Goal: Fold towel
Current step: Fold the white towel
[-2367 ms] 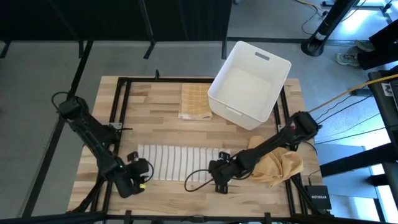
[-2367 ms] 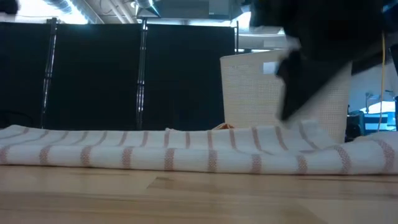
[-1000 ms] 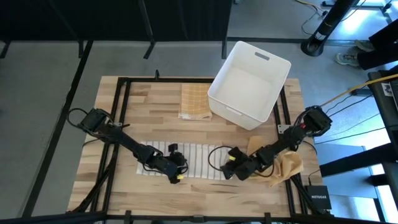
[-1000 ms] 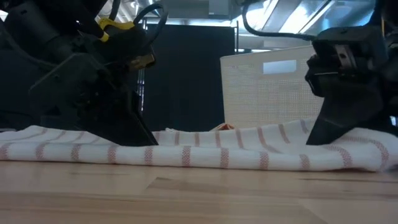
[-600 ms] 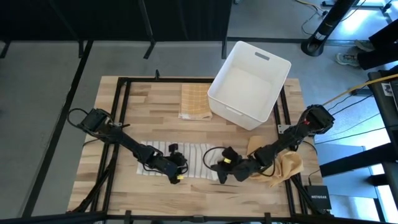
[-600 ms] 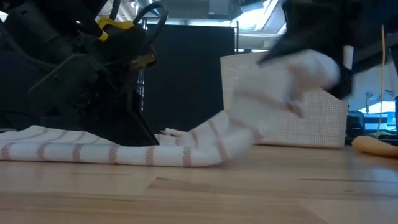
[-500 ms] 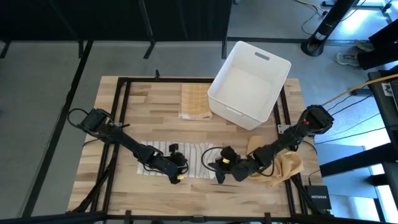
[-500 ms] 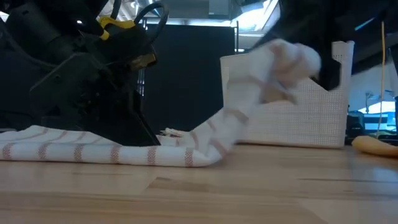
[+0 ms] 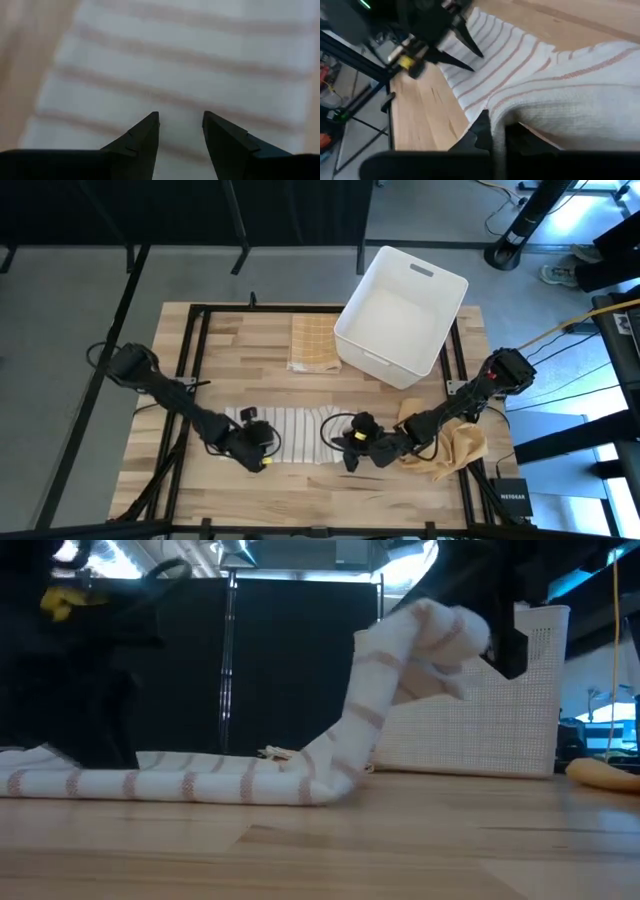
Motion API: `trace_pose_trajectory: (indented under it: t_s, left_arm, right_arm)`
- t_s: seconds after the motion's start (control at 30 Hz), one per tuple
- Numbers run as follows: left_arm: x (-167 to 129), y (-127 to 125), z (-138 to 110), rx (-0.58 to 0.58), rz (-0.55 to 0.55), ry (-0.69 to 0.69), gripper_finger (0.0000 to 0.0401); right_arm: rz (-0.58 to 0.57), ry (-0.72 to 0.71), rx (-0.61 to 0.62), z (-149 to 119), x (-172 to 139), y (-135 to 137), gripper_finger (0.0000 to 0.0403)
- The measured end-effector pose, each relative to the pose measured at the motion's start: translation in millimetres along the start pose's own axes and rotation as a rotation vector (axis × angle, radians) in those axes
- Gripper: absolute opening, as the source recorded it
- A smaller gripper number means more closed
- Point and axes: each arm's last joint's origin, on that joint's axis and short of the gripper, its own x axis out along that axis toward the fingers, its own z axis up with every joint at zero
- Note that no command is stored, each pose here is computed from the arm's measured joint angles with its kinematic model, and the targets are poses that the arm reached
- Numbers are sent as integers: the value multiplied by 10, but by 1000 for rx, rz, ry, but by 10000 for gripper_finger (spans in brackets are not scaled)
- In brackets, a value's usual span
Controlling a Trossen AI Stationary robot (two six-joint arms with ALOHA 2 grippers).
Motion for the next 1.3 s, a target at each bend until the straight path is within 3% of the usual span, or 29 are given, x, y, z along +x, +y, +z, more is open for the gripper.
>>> trace_pose_trajectory:
  t_s: [0.2, 0.5, 0.6, 0.73, 0.9, 1.07, 1.2, 1.3]
  left_arm:
    - [191, -32, -39, -65, -64, -113, 145]
    - [339, -52, 80, -45, -113, -198, 145]
    - [238, -62, 127, -40, -138, -191, 145]
    - [-170, -125, 214, -49, -196, -189, 145]
    - [-468, -95, -115, -83, -144, -42, 145]
    - [-339, -92, -521, -126, -101, -38, 145]
    - [-210, -85, -597, -193, -96, -81, 145]
    - [-177, -107, -588, -176, -106, -92, 145]
  right_arm:
    - [82, -46, 20, 184, 126, 47, 12]
    - [155, -33, -78, 514, 652, 245, 15]
    - [161, -34, -113, 559, 753, 307, 14]
    - [150, -13, -131, 558, 775, 341, 16]
    - [153, -11, -130, 559, 776, 344, 14]
    - [198, -33, -103, 523, 925, 305, 17]
    - [242, -38, -80, 508, 1097, 288, 16]
    - [252, -23, -78, 505, 1245, 299, 15]
